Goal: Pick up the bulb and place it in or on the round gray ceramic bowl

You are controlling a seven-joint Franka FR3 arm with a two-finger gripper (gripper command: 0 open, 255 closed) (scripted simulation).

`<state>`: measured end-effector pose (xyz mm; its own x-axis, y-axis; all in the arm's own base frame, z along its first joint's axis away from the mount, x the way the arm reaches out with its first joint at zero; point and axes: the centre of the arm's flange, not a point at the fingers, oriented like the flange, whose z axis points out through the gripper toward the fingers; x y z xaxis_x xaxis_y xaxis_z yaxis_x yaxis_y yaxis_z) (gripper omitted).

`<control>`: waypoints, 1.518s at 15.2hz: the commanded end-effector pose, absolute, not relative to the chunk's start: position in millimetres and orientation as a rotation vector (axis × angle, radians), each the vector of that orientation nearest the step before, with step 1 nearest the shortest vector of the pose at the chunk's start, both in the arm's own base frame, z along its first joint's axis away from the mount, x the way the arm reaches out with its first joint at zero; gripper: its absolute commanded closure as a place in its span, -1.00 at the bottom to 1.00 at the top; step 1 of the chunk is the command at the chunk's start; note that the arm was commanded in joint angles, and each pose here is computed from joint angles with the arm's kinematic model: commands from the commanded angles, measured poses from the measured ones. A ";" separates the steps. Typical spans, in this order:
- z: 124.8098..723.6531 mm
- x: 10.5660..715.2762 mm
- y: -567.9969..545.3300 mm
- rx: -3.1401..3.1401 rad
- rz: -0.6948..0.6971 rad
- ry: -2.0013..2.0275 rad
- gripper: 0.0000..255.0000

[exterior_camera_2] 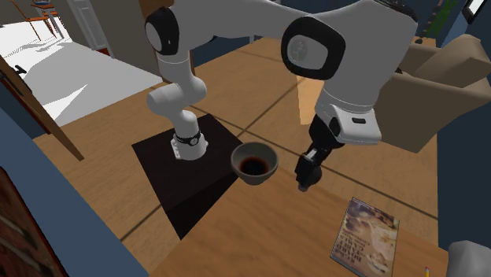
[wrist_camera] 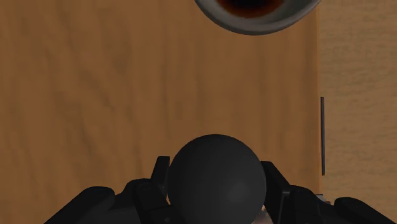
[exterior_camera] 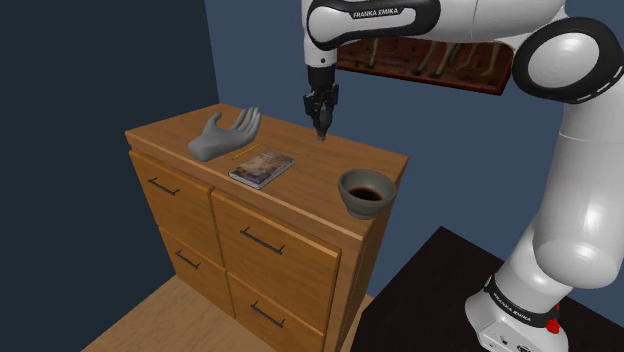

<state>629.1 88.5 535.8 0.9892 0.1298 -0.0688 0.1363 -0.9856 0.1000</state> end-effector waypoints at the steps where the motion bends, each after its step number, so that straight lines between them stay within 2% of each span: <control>1: 545.6 629.1 87.7 3.029 -0.095 0.203 1.00; 17: 568.3 422.8 93.9 3.029 -0.095 0.203 1.00; 23: 536.6 422.8 93.9 3.029 -0.095 0.203 1.00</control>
